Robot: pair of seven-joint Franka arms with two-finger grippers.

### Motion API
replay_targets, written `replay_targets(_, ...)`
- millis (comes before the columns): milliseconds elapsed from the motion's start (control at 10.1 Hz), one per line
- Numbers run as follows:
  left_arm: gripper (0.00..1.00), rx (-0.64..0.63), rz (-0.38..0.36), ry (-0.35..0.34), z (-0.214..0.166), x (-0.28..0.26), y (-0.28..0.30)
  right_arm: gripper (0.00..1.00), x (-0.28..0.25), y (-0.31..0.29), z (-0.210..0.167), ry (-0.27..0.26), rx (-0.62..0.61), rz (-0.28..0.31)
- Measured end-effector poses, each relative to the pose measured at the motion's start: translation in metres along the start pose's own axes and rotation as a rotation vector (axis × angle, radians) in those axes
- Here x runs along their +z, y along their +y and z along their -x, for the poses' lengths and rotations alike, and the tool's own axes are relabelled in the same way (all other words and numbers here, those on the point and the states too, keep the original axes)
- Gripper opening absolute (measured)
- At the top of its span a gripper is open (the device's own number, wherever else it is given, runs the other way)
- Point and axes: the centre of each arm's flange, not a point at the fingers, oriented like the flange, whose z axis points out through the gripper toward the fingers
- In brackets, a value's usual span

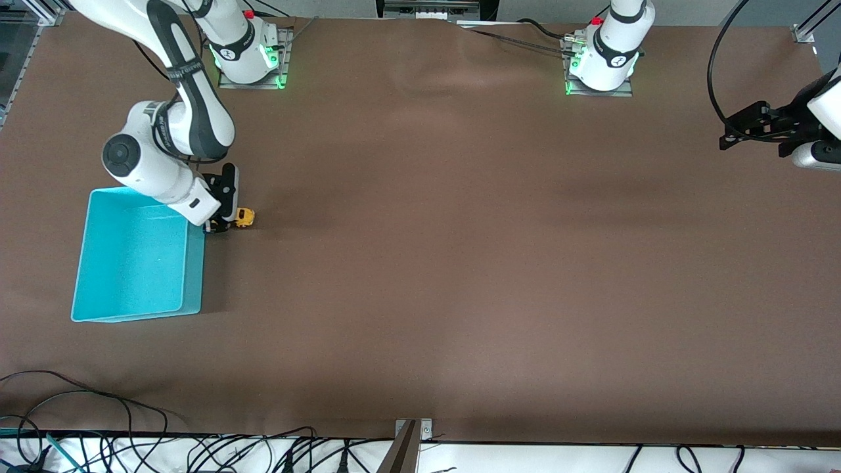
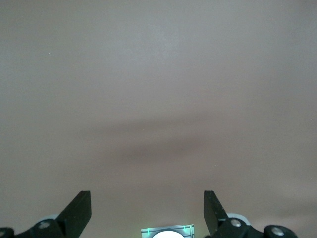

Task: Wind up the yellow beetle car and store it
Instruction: 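Lift the car with the right gripper and lower it into the bin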

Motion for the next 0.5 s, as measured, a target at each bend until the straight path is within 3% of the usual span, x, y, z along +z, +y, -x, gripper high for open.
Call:
replay_targets(199,1.0,-0.002,0.0,0.0,0.0,0.0,0.0,0.44,-0.048,0.02,-0.001,0.021,0.007,0.064)
replay_targets(497,1.0,-0.002,0.0,0.0,0.0,0.0,0.0,0.44,-0.098,0.037,0.063,0.014,0.155,0.033)
